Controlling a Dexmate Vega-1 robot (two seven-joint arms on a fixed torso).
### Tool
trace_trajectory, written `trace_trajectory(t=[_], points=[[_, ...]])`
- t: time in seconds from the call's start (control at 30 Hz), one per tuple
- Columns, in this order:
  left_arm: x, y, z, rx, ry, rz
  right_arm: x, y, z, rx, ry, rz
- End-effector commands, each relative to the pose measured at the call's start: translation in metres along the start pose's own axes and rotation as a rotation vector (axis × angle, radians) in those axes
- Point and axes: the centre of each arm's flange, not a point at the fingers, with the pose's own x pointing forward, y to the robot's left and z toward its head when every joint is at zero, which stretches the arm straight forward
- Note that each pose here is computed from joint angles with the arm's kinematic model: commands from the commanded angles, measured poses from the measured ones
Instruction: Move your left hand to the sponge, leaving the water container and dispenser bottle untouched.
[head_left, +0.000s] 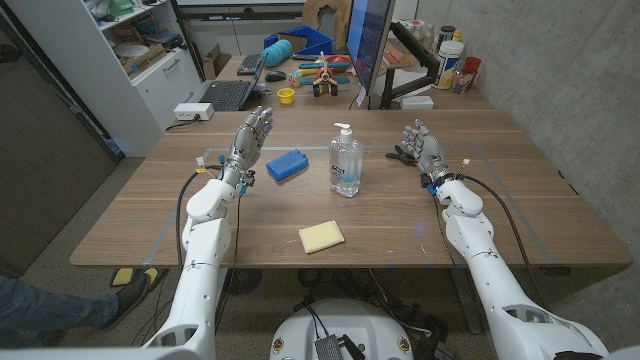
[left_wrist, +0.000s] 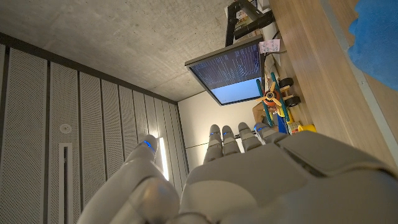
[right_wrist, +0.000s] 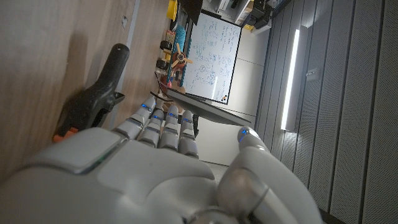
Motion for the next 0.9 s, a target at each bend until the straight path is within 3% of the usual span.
trace_trajectory(t=[0.03, 0.9], points=[[-0.002, -0.011, 0.008, 0.014, -0.028, -0.037, 0.002, 0.0, -0.002, 0.01, -0.002, -0.003], [-0.005, -0.033, 0.025, 0.136, -0.069, -0.101, 0.005, 0.0, -0.003, 0.023, -0.014, -0.005]])
